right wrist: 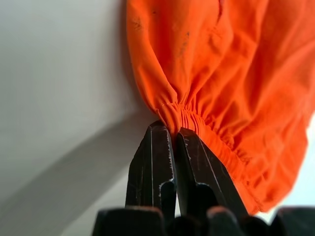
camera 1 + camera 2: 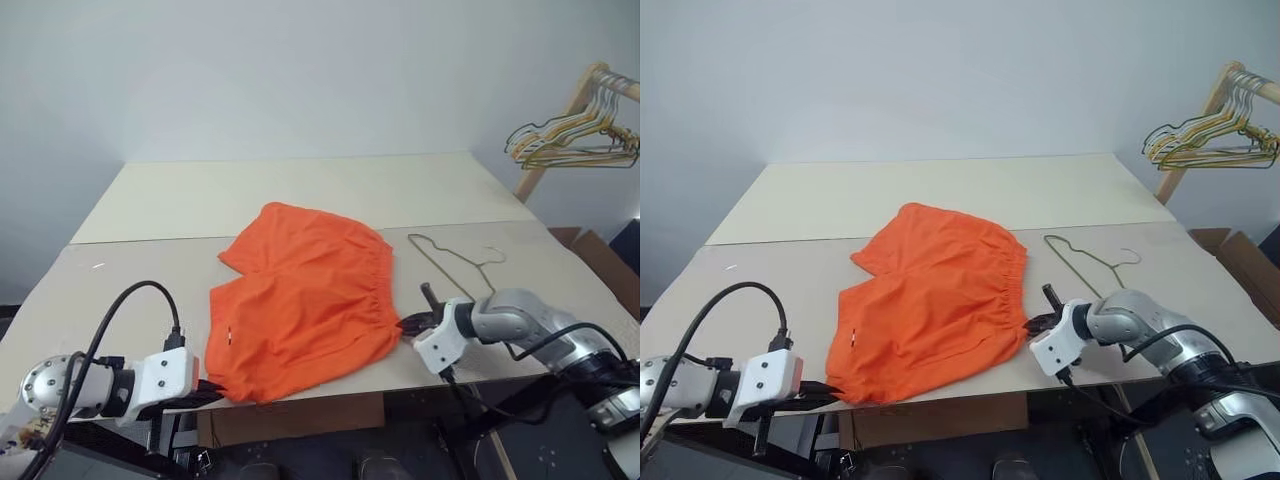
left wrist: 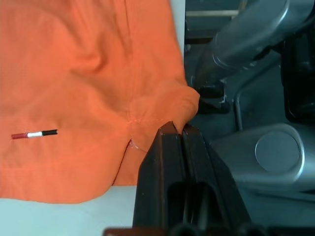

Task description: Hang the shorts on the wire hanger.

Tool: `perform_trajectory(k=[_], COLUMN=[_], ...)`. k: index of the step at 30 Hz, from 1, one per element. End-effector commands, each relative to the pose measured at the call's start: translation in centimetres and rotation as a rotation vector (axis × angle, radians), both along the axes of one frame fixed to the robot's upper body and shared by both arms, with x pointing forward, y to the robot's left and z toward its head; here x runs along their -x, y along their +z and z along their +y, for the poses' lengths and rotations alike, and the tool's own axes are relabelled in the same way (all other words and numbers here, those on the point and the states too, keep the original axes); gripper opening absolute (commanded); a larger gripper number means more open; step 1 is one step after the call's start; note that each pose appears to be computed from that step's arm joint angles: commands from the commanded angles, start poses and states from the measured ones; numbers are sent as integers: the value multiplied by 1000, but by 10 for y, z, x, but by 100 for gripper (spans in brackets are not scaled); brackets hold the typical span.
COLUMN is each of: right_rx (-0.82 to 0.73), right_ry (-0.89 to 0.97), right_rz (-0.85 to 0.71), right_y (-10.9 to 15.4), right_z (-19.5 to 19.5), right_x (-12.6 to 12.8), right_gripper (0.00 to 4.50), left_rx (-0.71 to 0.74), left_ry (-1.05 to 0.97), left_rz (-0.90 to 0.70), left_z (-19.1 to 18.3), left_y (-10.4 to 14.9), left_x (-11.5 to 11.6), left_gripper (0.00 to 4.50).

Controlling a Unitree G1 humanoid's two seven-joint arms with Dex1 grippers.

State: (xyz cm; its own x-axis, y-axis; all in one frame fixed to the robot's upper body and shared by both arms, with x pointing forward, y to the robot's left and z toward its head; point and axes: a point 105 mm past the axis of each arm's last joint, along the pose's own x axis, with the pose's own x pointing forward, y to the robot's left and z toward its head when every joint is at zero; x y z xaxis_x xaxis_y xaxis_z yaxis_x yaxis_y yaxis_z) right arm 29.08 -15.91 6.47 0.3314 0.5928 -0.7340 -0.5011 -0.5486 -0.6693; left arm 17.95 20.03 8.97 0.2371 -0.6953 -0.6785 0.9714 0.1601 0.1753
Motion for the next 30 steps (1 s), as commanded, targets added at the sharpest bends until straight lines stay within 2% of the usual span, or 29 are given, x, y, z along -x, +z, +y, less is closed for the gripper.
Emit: perform_trajectory(k=[1, 3, 6, 9, 12, 14, 16, 18, 20, 22, 26, 30], right_rx=[3, -5, 23, 80, 33, -24, -147, -237, -366, -489, -615, -727], right_ry=[51, 60, 49, 26, -37, -94, -254, -404, -633, -844, -1082, -1251], right_rz=[-15, 7, -5, -12, 35, 43, 34, 41, 71, 126, 236, 350], right_y=[10, 12, 13, 15, 32, 43, 58, 67, 73, 71, 58, 52], right_z=[-1, 0, -4, -18, -29, -35, -43, -54, -70, -84, -94, -98], right_x=[3, 7, 6, 4, 10, 8, -6, -18, -36, -49, -60, -72], right_gripper=[3, 3, 90, 194, 299, 375, 447, 450, 450, 450, 450, 450], left_rx=[-24, -1, -15, -34, -45, -52, -73, -53, 51, 219, 409, 509], left_ry=[-11, 18, 8, 12, 44, 58, 72, 80, 91, 88, 23, -1], left_rz=[0, 26, 37, 42, 55, 43, -14, -62, -166, -242, -233, -234], left_z=[-2, -4, -3, 0, 10, 16, 23, 24, 12, -4, -29, -47], left_y=[-1, -2, -4, -4, 6, 12, 22, 33, 55, 75, 90, 97], left_x=[1, 2, 5, 5, 7, 7, 2, -1, -13, -21, -21, -30], left_gripper=[0, 0, 68, 161, 259, 329, 396, 446, 446, 446, 446, 446])
